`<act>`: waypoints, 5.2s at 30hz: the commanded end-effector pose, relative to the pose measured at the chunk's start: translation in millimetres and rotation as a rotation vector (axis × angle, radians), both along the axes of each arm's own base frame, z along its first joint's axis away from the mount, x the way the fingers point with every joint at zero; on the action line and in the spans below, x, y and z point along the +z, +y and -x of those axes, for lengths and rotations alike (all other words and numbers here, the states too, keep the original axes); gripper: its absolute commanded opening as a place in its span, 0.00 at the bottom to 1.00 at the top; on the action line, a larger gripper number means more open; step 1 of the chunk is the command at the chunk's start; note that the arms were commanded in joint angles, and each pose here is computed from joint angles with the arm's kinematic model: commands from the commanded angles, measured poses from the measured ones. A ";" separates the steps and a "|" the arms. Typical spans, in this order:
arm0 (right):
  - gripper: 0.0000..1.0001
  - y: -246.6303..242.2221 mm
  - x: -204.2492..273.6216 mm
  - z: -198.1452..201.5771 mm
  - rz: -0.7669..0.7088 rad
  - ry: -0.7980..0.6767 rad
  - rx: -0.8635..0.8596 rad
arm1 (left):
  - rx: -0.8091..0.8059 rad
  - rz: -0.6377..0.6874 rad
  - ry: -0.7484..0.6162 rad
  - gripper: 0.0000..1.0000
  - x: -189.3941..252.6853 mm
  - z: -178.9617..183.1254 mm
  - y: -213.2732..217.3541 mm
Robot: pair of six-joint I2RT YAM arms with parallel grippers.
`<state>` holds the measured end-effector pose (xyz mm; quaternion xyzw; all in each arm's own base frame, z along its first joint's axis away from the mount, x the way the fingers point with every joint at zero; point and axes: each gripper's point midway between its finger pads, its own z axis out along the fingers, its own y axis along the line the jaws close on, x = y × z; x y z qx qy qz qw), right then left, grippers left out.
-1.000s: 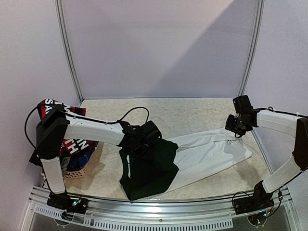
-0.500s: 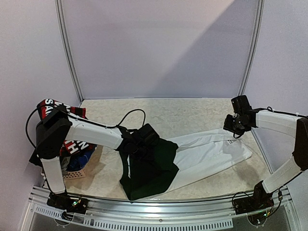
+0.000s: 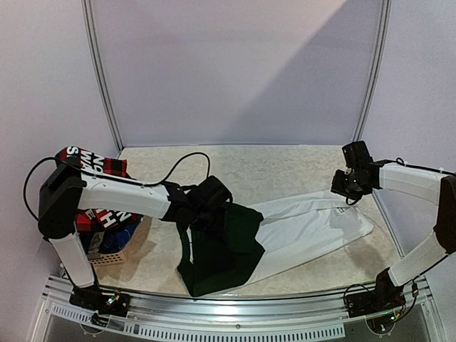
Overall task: Fold and stack the mixed laundry pile
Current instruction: Fold the 1/3-folded T-shirt at the center of the board, then rotate the rectangle-folded T-shirt at the center of the board.
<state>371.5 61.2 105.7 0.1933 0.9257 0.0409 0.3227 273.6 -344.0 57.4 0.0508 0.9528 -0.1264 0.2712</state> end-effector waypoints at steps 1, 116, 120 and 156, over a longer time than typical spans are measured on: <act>0.45 -3.2 18.6 -0.6 0.028 -0.032 -0.004 | 0.001 -0.014 -0.033 0.00 23.4 11.2 6.9; 0.42 53.6 -100.0 10.8 -0.058 0.257 0.202 | 0.115 -0.318 -0.207 0.00 -11.5 -254.9 44.4; 0.41 57.1 -109.4 18.4 -0.068 0.285 0.206 | 0.115 -0.316 -0.214 0.00 -5.3 -257.2 43.8; 0.55 226.3 8.0 102.7 -0.003 0.109 0.648 | 0.063 -0.473 -0.198 0.51 62.7 -70.2 83.7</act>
